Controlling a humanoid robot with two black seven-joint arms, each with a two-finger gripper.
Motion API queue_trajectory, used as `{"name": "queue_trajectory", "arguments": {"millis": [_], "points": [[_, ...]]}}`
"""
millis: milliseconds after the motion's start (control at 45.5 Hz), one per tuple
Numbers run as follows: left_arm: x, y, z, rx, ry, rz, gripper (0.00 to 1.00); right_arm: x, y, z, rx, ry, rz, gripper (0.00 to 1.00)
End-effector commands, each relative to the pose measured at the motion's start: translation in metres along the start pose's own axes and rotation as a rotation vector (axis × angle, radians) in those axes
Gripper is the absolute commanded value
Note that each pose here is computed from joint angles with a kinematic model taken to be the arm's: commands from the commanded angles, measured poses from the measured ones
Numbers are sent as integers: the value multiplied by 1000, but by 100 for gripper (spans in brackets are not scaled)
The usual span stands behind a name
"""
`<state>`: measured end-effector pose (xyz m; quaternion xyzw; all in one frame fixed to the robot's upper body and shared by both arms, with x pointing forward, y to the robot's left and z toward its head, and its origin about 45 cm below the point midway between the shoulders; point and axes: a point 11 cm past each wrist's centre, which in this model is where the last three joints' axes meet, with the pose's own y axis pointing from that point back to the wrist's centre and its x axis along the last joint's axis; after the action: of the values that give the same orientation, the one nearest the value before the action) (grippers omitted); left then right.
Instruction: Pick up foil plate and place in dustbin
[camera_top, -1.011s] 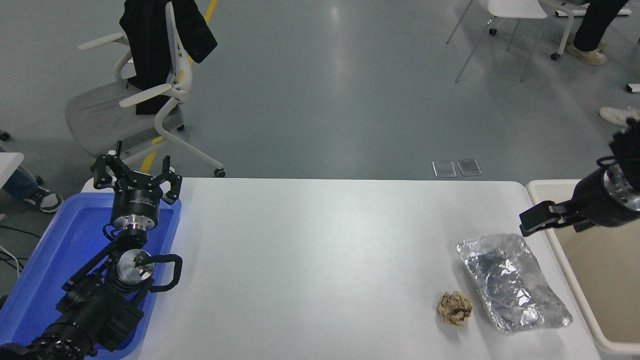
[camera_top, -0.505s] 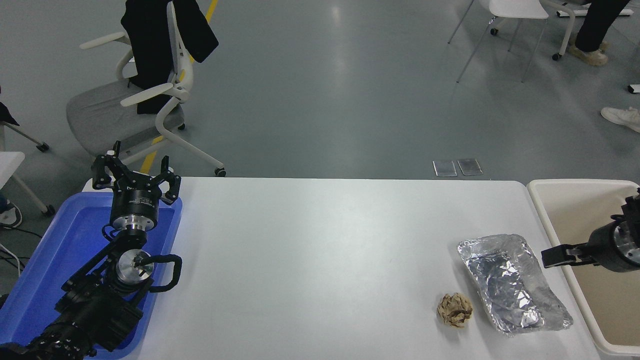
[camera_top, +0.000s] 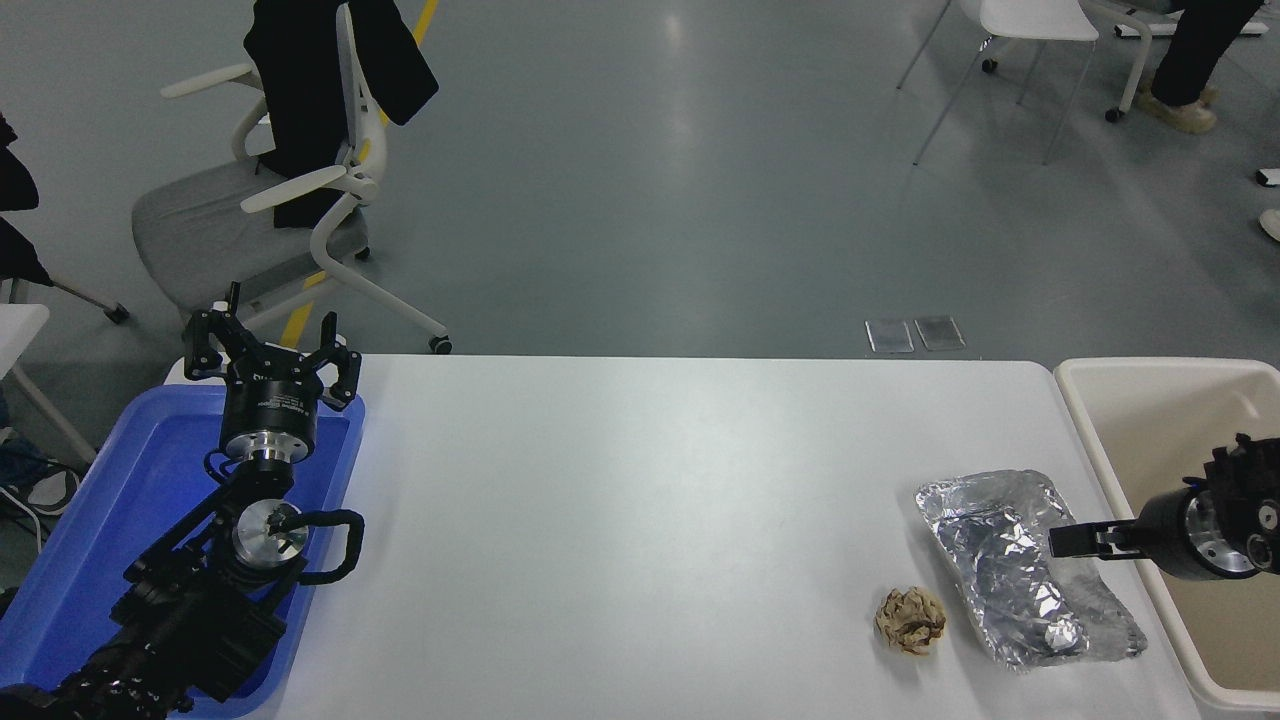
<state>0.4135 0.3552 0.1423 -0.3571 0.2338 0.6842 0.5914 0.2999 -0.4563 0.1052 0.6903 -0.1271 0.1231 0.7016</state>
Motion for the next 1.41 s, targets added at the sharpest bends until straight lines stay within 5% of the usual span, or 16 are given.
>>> {"name": "queue_trajectory", "arguments": {"millis": [0, 242, 374, 571, 945, 1385], "points": [[0, 0, 0, 0, 1, -1, 99, -11, -15, 0, 10, -23, 2, 87], [0, 0, 0, 0, 0, 0, 99, -14, -25, -6, 17, -38, 10, 70], [0, 0, 0, 0, 0, 0, 99, -13, -27, 0, 1, -47, 26, 37], [0, 0, 0, 0, 1, -1, 99, -9, -27, 2, -7, -43, 41, 1], [-1, -1, 0, -1, 1, -2, 99, 1, 1, 13, 17, -73, 51, 0], [-1, -1, 0, 1, 1, -2, 99, 77, 152, 31, -77, 66, 91, 0]]}}
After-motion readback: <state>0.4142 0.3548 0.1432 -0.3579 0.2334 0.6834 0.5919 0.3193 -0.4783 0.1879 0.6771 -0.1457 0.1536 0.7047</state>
